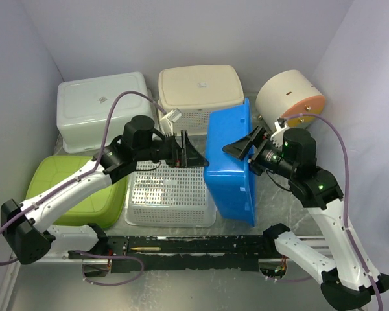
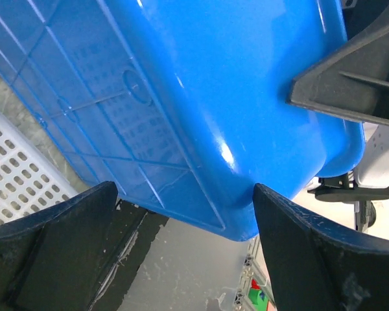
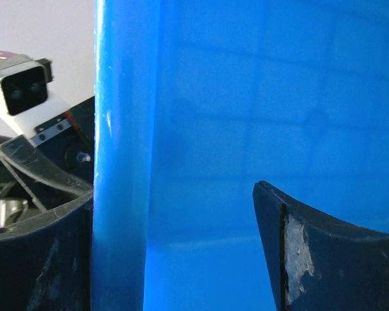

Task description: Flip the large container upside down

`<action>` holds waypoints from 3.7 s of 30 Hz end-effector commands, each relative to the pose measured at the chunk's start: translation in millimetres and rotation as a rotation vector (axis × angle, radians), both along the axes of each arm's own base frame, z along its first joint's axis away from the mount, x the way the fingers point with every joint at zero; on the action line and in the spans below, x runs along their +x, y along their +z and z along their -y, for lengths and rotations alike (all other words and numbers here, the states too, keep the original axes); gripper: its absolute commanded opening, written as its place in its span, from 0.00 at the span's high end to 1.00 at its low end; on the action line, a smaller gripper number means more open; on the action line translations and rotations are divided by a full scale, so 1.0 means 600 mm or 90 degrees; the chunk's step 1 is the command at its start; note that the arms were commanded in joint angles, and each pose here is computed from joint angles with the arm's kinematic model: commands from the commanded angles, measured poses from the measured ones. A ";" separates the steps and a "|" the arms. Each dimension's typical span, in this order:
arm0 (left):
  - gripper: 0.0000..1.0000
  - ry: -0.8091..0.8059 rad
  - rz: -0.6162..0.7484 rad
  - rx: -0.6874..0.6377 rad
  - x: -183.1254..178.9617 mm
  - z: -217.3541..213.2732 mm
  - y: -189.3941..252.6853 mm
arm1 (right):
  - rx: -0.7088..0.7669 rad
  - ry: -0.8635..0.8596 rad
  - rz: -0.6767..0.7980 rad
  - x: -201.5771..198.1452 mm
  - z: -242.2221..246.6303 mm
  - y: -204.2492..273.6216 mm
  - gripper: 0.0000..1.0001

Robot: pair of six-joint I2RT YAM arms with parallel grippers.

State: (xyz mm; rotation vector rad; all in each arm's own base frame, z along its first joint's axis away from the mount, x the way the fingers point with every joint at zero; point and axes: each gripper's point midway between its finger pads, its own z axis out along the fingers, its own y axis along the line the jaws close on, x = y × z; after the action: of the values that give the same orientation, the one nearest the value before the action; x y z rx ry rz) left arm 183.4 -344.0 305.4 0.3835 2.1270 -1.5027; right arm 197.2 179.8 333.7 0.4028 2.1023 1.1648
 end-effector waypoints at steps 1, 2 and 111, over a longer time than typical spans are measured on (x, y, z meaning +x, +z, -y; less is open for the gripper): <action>0.03 -0.026 0.025 -0.038 -0.005 0.027 0.038 | -0.109 -0.031 0.019 -0.004 0.042 0.006 0.18; 0.03 -0.026 0.025 -0.038 -0.004 0.031 0.038 | -0.126 -0.037 0.022 -0.003 0.048 0.009 0.17; 0.02 0.009 0.061 0.039 0.055 0.086 0.033 | 0.394 -0.455 0.014 -0.166 0.301 0.033 0.68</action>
State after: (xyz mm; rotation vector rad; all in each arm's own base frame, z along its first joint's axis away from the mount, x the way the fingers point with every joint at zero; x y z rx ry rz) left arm 230.4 -369.2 299.5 0.3503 2.1881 -1.3025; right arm 107.0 38.5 384.1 1.1333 1.3136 1.4913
